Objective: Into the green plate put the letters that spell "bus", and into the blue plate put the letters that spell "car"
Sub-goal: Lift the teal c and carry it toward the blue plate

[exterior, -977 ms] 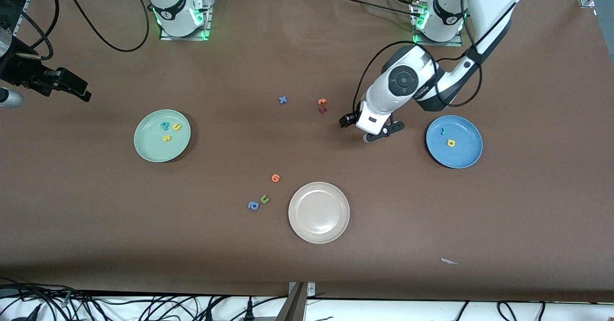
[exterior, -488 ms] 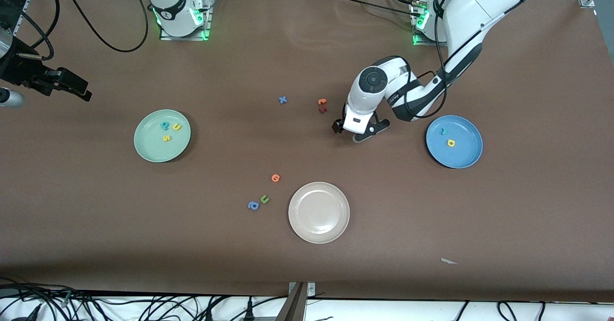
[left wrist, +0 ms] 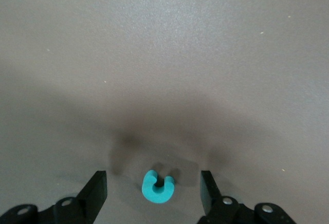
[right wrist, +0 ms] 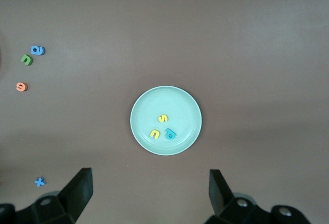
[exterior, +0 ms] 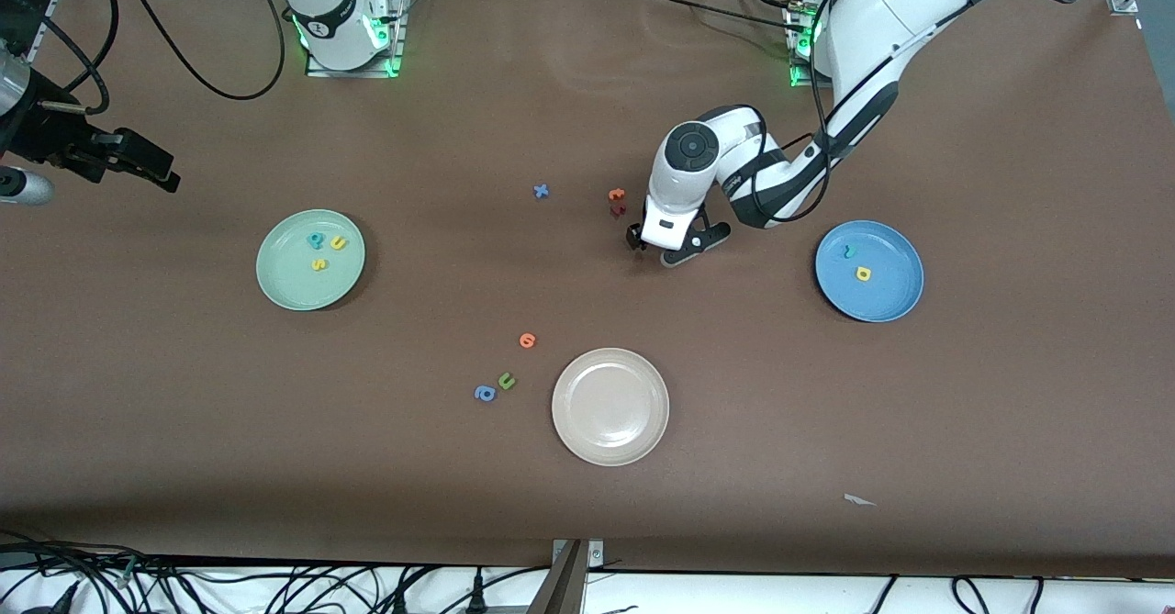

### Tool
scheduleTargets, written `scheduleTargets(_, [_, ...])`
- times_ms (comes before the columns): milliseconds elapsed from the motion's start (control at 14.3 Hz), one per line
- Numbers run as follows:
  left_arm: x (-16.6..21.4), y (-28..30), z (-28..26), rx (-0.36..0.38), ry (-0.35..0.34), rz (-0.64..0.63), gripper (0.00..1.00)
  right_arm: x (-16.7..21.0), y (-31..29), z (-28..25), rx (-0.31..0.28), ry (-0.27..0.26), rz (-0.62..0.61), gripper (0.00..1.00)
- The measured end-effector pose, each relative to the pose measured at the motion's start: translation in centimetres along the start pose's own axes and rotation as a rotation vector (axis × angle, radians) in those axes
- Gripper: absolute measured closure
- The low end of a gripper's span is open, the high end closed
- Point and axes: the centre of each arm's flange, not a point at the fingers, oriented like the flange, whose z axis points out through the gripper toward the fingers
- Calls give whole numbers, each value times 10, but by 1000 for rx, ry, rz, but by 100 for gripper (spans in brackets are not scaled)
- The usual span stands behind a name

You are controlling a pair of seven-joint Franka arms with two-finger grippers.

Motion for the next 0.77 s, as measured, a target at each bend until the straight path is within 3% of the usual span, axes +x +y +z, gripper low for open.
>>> scheduleTargets(279, [0, -1, 4, 6, 11, 16, 23, 0, 0, 0, 0, 0, 0, 0])
scheduleTargets(349, [-2, 0, 4, 6, 10, 17, 28, 0, 0, 0, 0, 0, 0, 0])
scheduleTargets(698, [-4, 6, 1, -3, 14, 4, 32, 0, 0, 0, 0, 0, 0, 0])
scheduleTargets(767, [-4, 6, 1, -4, 14, 3, 38, 0, 0, 0, 0, -1, 0, 0])
